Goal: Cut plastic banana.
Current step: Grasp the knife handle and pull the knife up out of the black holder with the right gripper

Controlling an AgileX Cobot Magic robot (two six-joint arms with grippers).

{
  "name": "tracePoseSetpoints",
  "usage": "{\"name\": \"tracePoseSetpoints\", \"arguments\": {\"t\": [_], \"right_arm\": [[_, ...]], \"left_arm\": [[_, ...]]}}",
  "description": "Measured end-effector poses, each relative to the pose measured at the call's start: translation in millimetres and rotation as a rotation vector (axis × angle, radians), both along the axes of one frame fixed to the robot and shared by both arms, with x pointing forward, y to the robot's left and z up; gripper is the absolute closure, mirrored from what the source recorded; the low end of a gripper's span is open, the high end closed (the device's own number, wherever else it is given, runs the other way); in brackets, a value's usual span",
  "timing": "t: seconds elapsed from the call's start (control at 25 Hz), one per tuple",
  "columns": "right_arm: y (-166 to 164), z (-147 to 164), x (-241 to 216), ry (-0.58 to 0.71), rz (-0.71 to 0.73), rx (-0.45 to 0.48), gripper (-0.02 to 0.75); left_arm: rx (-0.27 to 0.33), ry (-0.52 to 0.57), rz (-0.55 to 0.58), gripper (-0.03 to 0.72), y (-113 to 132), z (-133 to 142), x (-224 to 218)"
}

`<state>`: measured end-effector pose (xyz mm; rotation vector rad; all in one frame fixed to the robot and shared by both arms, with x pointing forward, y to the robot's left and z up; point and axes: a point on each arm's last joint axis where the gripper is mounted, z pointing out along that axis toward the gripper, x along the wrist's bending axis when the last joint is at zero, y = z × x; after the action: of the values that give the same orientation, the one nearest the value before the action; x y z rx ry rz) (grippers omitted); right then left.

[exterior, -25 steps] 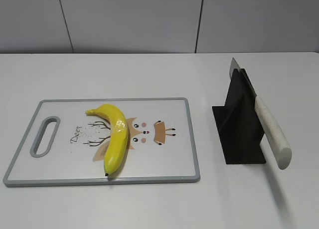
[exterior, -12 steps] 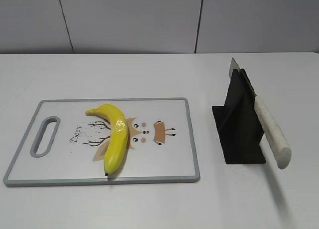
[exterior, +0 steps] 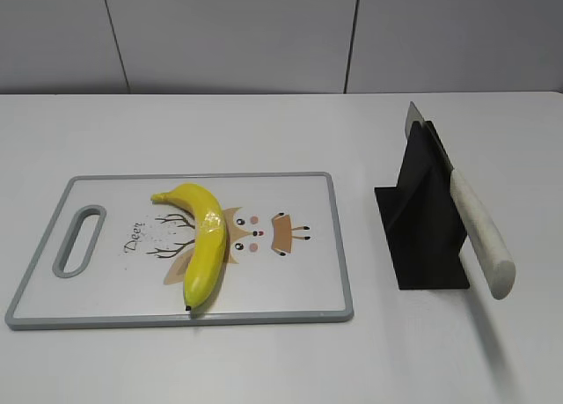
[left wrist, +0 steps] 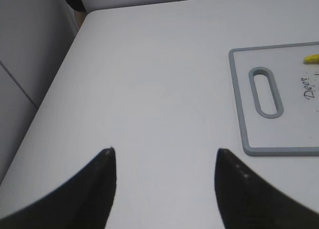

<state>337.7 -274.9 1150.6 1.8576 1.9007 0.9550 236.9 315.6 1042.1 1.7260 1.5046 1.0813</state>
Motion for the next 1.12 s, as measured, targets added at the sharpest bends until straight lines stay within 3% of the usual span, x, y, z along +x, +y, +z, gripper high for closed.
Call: {"name": "tracePoseSetpoints", "arguments": {"t": [0.44,0.64,0.88,1.12], "right_arm": [[23.3,-49.7,97.6,0.38,0.115,0.019,0.195],[50.5,-59.9,118.5,0.45,0.187,-0.039,0.197],[77.0,-85.5,132.6,0.538,0.165,-0.147,0.197],[84.1,-111.7,153.0,0.567,0.111,-0.186,0.197]], "left_arm": [[0.0,0.0,0.0,0.113,0.0,0.0,0.0],[0.0,0.0,0.0,0.113,0.0,0.0,0.0],[0.0,0.0,0.0,0.113,0.0,0.0,0.0],[0.0,0.0,0.0,0.113,0.0,0.0,0.0]]}}
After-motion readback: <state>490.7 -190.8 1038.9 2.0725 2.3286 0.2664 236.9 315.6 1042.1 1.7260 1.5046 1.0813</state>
